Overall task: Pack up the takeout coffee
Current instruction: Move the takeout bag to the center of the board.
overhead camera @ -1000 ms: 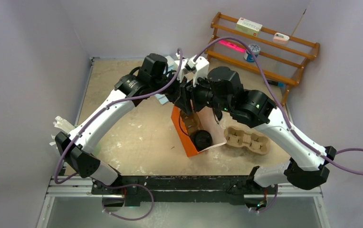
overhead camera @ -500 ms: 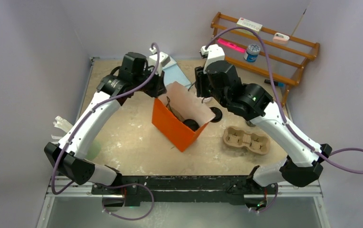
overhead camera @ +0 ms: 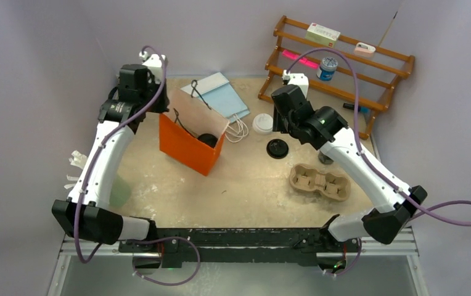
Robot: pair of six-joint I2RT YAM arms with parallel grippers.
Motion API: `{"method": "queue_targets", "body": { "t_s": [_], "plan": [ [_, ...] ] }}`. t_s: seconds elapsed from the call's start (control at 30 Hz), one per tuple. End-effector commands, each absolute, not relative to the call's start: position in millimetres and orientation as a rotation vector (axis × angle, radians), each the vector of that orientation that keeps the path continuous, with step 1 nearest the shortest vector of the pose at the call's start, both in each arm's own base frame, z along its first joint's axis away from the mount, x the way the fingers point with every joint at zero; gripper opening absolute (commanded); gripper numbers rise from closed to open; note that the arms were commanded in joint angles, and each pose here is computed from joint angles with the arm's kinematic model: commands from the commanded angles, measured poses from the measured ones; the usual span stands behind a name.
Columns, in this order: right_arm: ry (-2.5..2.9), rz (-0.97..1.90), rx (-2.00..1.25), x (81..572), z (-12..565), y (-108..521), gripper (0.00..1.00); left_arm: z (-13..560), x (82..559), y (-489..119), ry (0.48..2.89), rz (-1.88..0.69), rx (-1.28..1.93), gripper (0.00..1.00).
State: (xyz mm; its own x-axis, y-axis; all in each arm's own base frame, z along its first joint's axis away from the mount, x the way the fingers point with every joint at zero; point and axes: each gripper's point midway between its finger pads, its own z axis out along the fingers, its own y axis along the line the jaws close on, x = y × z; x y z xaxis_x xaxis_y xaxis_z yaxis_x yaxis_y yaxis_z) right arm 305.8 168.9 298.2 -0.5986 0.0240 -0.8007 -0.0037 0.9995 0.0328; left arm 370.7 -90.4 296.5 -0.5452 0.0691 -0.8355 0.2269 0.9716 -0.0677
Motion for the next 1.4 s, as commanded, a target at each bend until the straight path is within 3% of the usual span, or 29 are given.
{"method": "queue_targets", "body": {
  "t_s": [0.0, 0.37, 0.47, 0.67, 0.83, 1.17, 1.37],
  "plan": [
    [2.267, -0.049, 0.093, 295, 274, 144, 0.47, 322, 406, -50, 2.006, -0.114, 0.059, 0.0],
    [2.327, -0.195, 0.395, 312, 234, 63, 0.44, 306, 437, 0, 1.963, -0.03, -0.166, 0.01],
    [2.344, -0.203, 0.458, 314, 226, 52, 0.42, 302, 429, 7, 1.959, 0.005, -0.21, 0.09],
    [2.348, -0.248, 0.478, 315, 221, 41, 0.39, 302, 414, 24, 1.957, 0.097, -0.286, 0.37],
    [2.4, -0.25, 0.491, 322, 204, 44, 0.39, 328, 404, 36, 1.944, 0.156, -0.343, 0.52],
    [2.427, -0.26, 0.594, 331, 195, 33, 0.38, 393, 382, 38, 1.904, 0.163, -0.337, 0.59],
    [2.431, -0.278, 0.678, 334, 186, 12, 0.33, 444, 390, -87, 1.755, -0.353, -0.029, 0.5]
  ]
}}
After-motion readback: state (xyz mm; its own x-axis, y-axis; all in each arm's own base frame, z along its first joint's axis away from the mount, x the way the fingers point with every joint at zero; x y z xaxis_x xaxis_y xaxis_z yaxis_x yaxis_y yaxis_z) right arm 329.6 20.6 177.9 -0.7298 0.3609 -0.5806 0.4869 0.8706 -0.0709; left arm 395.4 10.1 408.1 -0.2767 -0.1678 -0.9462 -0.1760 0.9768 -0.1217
